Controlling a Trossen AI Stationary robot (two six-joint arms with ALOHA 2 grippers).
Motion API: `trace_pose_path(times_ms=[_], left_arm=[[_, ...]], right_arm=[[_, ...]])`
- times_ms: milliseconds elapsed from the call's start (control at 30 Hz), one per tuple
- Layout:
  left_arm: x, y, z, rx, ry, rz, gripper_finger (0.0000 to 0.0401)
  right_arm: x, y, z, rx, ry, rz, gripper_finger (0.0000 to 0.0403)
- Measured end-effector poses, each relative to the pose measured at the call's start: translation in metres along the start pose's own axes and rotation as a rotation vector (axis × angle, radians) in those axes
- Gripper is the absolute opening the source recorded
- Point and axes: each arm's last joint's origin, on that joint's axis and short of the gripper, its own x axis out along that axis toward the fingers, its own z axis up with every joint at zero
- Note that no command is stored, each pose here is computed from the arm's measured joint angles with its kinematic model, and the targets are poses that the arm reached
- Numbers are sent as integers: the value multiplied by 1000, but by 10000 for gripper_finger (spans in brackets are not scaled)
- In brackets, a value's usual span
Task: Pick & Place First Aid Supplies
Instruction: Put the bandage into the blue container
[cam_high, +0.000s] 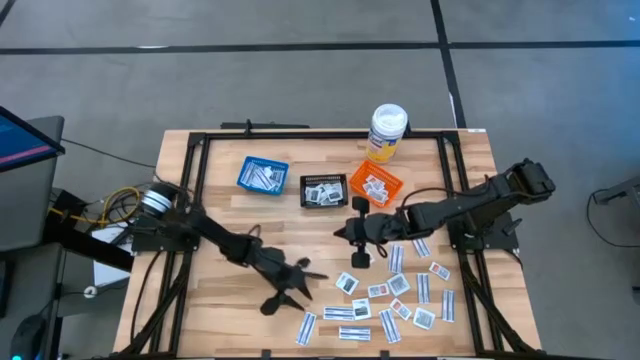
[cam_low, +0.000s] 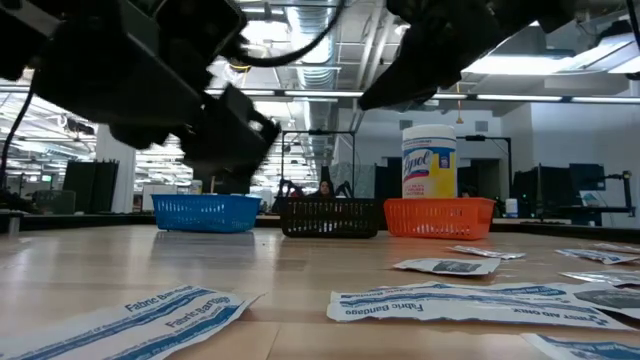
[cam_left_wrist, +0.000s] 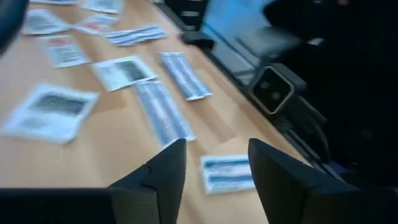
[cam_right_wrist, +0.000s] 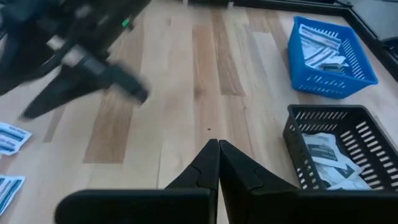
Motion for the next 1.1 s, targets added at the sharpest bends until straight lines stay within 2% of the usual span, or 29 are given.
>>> trace_pose_path(times_ms=[133, 333, 600, 700, 867, 1100], left_arm=[[20, 6, -3, -11, 28, -122, 179], [28, 9, -5, -11, 47, -174, 173], [33, 13, -9, 183, 46, -145, 173], [34, 15, -12, 255, 62, -96, 173], [36, 16, -16, 243, 85, -77, 172], [44, 3, -27, 240, 124, -24, 172]], right_arm=[[0, 0, -1, -2, 6, 0, 1], [0, 1, -2, -22, 17, 4, 1], [0, 1, -2, -26, 20, 5, 1], [0, 1, -2, -28, 22, 5, 1], [0, 1, -2, -49, 20, 5, 1], [0, 2, -2, -51, 21, 6, 1]])
